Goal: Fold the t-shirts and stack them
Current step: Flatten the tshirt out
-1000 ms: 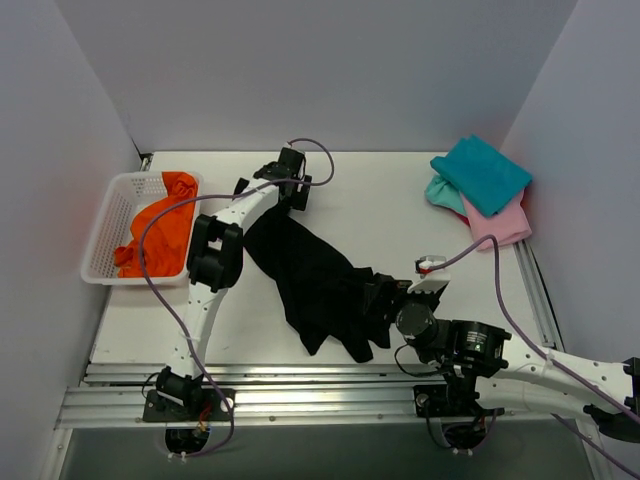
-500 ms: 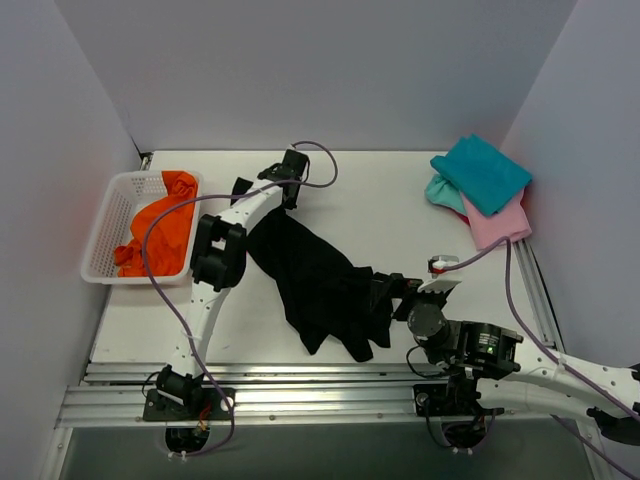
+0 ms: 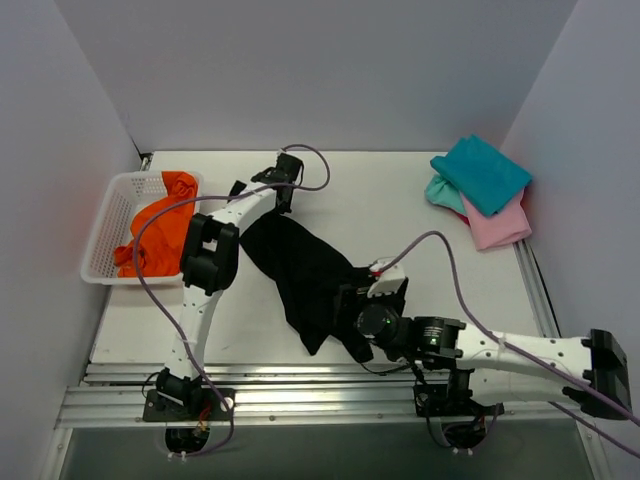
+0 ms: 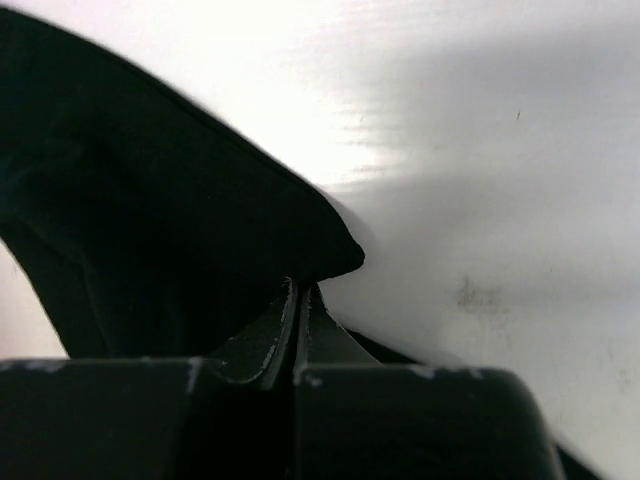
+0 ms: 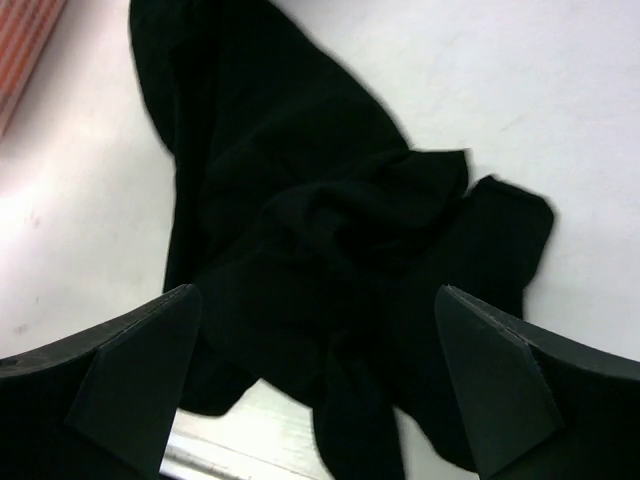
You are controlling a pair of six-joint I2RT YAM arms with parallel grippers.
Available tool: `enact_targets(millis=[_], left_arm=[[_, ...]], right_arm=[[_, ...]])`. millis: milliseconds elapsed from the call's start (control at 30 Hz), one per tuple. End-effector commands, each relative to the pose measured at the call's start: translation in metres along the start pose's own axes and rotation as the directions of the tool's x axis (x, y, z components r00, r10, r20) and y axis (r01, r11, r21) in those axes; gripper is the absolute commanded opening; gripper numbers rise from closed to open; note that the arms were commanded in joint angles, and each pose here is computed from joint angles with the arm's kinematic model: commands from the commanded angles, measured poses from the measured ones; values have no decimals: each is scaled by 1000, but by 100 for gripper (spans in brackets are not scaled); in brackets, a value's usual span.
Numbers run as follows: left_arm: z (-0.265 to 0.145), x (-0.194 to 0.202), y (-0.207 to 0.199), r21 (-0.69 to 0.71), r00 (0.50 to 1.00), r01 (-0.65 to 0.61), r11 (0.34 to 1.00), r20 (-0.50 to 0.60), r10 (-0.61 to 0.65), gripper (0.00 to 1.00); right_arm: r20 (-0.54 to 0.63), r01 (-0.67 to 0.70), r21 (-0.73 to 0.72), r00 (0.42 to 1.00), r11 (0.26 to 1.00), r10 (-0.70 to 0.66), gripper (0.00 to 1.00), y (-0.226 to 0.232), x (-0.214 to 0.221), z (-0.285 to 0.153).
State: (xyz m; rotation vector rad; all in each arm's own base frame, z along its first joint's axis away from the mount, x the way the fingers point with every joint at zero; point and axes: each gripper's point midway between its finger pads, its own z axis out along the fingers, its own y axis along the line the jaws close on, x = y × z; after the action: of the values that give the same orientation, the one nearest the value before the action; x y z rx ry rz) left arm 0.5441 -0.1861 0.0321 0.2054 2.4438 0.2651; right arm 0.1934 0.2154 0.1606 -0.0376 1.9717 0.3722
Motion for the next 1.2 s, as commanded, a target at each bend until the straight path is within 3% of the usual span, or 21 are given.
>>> enact_targets(millis=[0,233,400,667,1167], left_arm=[[-45,-51,18,71,977,150,986,142,-159,2],[-44,-36,36,101,958,239,966,135,-252,2],[-43,-30,42,128,947,279,952,127,-294,2],[-52,-32,45,176,933,310,934,133,-335,2],[-52,-27,48,223,914,356,908,119,-388,2]], right_arm=[[8,-10,-132,1000,991,11,98,57,-6,-5],[-49,68,-189,996,980,-78,98,120,37,-16],[-98,107,-187,987,976,-126,98,138,79,-21],[-167,117,-135,976,984,-139,98,130,130,-14],[-172,161,-18,972,987,-161,94,104,150,8]])
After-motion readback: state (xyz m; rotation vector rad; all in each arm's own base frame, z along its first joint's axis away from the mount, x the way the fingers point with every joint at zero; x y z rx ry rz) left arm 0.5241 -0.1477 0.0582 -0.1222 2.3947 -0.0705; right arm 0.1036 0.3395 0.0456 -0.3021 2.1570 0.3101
